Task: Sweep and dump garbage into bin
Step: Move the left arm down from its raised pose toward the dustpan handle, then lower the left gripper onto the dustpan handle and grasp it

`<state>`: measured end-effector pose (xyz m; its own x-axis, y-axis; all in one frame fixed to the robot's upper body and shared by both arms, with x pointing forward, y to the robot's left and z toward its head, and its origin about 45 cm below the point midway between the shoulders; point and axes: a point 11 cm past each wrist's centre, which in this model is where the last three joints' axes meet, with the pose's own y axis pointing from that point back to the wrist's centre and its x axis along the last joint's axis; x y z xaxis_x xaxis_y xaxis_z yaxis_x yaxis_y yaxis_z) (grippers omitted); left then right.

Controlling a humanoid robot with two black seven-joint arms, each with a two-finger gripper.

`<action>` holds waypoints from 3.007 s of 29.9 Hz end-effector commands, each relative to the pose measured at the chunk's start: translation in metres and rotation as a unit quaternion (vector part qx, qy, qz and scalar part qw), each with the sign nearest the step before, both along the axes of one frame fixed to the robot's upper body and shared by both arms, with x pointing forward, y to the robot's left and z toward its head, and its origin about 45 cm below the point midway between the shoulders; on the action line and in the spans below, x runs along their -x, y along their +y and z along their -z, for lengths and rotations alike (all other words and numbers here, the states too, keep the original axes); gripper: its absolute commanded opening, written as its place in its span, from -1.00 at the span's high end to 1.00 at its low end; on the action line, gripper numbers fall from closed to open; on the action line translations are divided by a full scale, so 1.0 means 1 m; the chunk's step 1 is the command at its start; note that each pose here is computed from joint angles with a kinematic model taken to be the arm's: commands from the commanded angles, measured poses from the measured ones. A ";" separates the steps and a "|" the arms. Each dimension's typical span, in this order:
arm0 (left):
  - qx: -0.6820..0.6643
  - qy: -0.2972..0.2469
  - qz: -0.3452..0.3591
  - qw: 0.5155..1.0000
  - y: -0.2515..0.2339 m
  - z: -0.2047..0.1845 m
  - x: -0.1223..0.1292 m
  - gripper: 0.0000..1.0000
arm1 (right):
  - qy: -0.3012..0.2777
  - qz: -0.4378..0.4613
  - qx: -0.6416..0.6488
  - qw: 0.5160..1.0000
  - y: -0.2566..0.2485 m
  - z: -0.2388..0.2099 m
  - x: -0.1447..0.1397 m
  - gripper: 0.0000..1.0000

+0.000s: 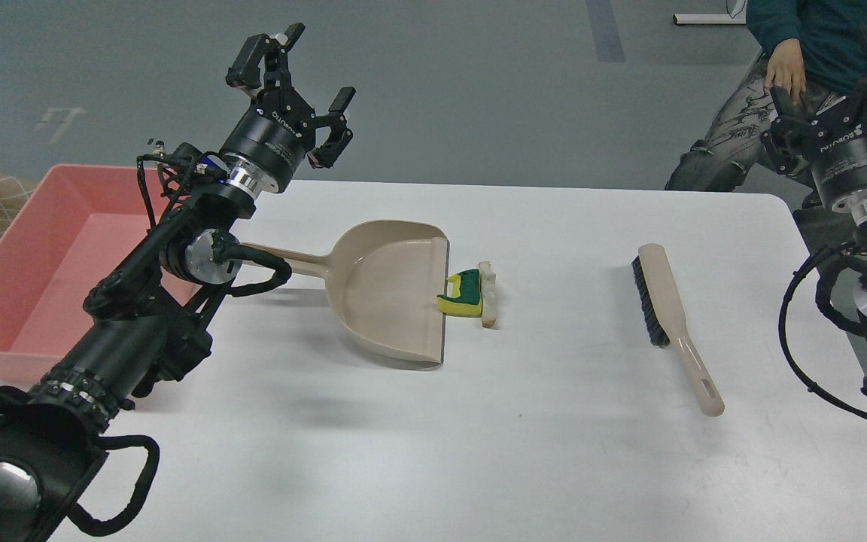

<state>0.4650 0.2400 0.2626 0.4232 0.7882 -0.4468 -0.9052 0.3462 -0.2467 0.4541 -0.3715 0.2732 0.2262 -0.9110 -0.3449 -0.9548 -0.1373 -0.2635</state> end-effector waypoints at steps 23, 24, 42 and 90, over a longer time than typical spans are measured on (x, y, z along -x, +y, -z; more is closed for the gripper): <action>-0.401 -0.125 -0.001 0.908 0.074 -0.064 0.125 -0.96 | -0.003 0.000 0.002 1.000 0.000 -0.004 -0.001 -1.00; -0.415 -0.129 -0.004 0.901 0.075 -0.063 0.128 -0.96 | -0.003 -0.001 0.002 1.000 0.000 -0.004 -0.001 -1.00; -0.479 -0.076 -0.002 0.874 0.066 0.020 0.190 -0.96 | 0.003 -0.011 0.011 1.000 0.008 0.001 -0.002 -1.00; -0.374 0.097 -0.152 0.910 0.025 0.155 0.158 -0.96 | 0.009 -0.016 0.016 1.000 0.012 0.004 -0.004 -1.00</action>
